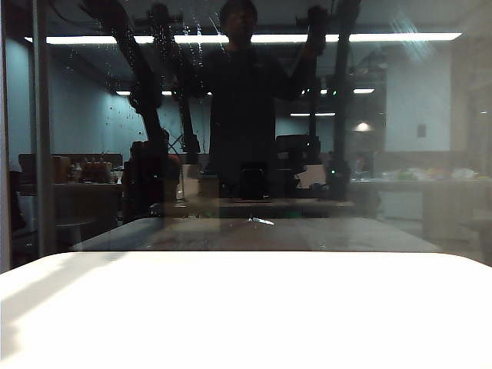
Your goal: Reach upward to find where there is water on the glass, pick up the sponge from the table, dry the water, and finally place the sponge back on the table.
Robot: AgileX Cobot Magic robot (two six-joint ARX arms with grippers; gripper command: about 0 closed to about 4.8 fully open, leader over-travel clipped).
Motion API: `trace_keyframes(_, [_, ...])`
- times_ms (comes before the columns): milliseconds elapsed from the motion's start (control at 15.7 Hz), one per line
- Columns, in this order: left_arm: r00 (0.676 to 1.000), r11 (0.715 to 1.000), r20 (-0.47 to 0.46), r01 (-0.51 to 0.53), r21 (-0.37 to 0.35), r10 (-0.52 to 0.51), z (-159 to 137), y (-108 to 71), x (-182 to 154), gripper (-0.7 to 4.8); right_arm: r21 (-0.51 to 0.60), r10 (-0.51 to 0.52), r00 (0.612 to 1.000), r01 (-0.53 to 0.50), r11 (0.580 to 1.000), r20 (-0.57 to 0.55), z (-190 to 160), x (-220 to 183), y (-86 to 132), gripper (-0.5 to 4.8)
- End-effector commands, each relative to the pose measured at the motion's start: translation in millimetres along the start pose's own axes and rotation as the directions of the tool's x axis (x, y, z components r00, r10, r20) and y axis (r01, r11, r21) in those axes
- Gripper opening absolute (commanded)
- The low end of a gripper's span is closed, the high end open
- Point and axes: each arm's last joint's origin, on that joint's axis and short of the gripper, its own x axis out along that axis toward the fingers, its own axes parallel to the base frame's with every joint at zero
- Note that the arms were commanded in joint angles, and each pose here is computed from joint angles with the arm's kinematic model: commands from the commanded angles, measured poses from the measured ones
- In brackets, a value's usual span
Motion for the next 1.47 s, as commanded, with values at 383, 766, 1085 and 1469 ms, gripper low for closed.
trace_keyframes(383, [0.961, 0.962, -0.076, 0.270, 0.031, -0.268, -50.4, -141.3, 43.9, -0.06, -0.002, 0.074, 0.997, -0.073, 0.997, 0.028, 4.6, -5.0, 1.5, -0.06])
trace_keyframes(766, [0.937, 0.946, -0.165, 0.320, 0.056, -0.307, -98.1, -196.0, 67.6, -0.06, -0.003, 0.074, 0.997, -0.073, 0.997, 0.028, 4.9, -5.5, 1.5, -0.06])
trace_keyframes(1085, [0.983, 0.972, -0.143, 0.143, 0.187, -0.117, -76.7, -168.3, 55.2, -0.06, -0.003, 0.069, 0.997, -0.069, 0.998, 0.033, 5.2, -5.1, 1.3, -0.06])
trace_keyframes(1469, [0.977, 0.980, -0.190, -0.057, 0.192, 0.094, -53.0, -90.9, 36.5, -0.06, -0.004, 0.066, 0.996, -0.066, 0.998, 0.068, 8.6, -5.5, 0.9, -0.06])
